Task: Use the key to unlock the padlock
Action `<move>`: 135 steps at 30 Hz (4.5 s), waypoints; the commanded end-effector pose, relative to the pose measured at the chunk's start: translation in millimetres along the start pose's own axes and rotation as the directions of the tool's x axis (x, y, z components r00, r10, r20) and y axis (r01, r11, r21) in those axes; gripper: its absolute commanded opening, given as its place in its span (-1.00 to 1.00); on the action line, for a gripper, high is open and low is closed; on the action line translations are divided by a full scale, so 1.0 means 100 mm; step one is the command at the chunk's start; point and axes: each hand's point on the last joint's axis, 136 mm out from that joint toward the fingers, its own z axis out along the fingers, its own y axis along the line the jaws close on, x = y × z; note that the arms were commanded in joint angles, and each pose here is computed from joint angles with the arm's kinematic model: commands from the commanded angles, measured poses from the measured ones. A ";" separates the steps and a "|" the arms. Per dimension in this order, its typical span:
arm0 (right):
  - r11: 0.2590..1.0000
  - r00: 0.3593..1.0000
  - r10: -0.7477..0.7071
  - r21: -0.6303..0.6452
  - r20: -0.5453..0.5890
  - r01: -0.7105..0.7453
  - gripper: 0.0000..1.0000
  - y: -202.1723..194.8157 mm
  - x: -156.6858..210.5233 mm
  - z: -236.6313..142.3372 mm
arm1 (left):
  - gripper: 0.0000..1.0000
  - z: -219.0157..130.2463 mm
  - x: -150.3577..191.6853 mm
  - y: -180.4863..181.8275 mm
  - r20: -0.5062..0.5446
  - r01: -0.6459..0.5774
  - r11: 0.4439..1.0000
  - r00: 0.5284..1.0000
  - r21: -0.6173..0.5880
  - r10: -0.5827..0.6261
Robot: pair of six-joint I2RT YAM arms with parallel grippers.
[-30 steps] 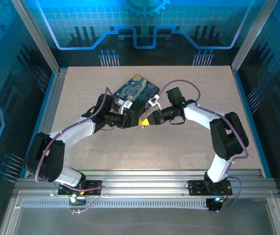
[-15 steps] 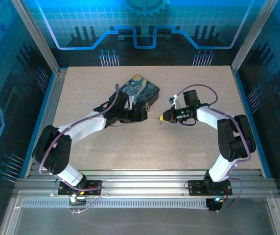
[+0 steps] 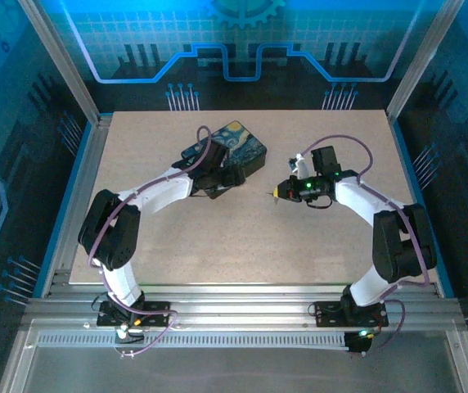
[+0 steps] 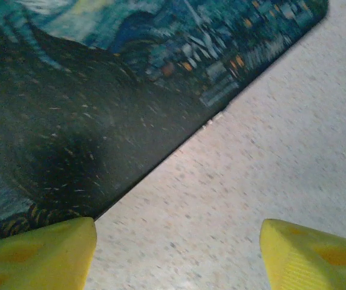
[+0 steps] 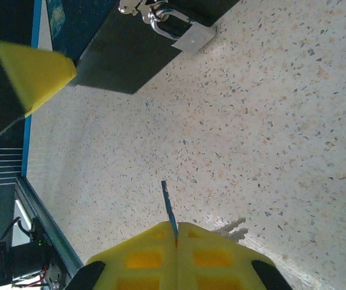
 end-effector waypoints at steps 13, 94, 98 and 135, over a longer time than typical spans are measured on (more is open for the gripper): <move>1.000 0.999 -0.018 0.020 0.032 0.017 -1.00 0.03 0.03 -0.19 | 0.53 0.38 -0.06 0.18 0.071 -0.015 0.971 0.997 -0.237 0.033; 0.974 0.974 -0.192 -0.101 0.120 0.204 -1.00 0.92 -0.08 -0.94 | -0.84 -1.19 0.77 -0.58 -0.518 0.060 0.985 0.845 -0.159 -0.135; 0.968 0.965 -0.219 -0.090 0.147 0.234 -1.00 1.01 -0.06 -1.08 | -0.82 -1.31 0.71 -0.67 -0.510 0.107 0.980 0.842 -0.167 -0.179; 0.945 0.972 -0.234 -0.234 0.011 0.230 -1.00 1.60 0.72 -0.60 | 0.37 -1.07 -0.88 -0.18 -0.103 -0.029 0.999 0.994 -0.019 0.027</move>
